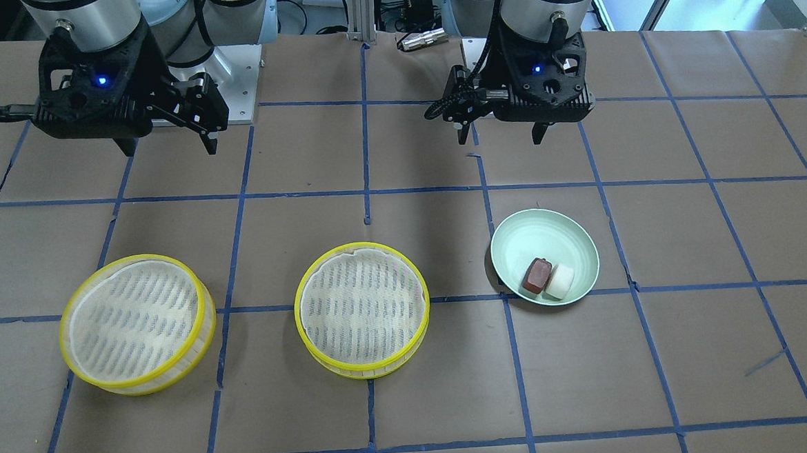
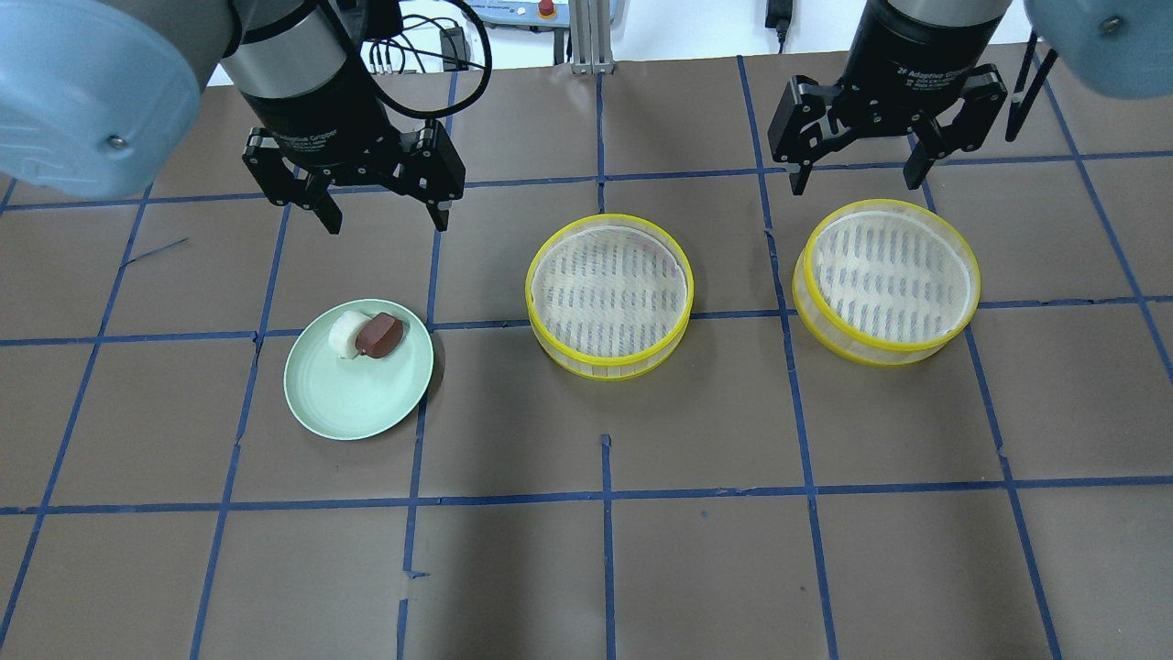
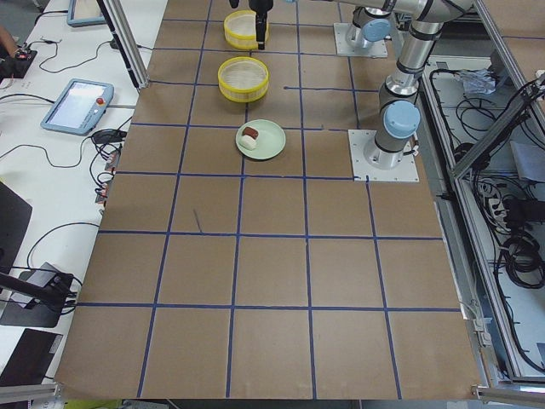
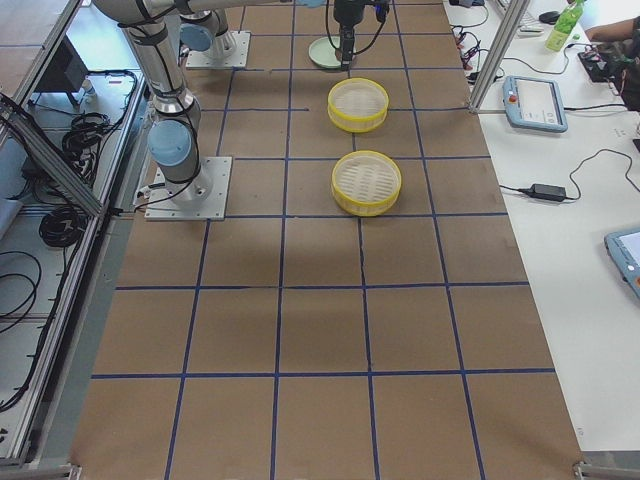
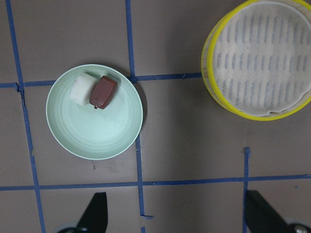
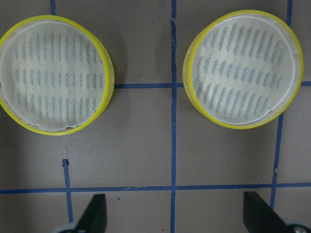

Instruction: Stack buns with steamer

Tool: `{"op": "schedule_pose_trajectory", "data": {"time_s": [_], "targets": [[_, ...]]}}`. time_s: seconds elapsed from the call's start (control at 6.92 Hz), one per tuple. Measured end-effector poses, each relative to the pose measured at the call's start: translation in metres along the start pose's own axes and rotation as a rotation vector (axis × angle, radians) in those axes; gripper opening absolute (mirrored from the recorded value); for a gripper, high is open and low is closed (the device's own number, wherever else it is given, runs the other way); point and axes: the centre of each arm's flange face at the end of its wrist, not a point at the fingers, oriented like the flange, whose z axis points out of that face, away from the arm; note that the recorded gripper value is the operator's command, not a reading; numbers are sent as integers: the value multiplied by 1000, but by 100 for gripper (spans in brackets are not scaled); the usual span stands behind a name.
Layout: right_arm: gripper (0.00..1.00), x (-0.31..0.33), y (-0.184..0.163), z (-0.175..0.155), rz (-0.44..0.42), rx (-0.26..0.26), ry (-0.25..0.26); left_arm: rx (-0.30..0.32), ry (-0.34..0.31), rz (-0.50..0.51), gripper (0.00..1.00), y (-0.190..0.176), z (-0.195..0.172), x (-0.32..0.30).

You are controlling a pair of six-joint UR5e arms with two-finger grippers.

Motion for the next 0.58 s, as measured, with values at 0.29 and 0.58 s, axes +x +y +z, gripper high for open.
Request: {"op": "schedule_pose_trajectory", "data": {"time_s": [0.29, 0.58], "targets": [[100, 6, -2, 0, -8, 3, 1, 6, -4, -8, 100, 0, -2, -5], [100, 9, -4, 0, -17, 12, 3, -38, -6, -46, 100, -8, 13, -49]]}}
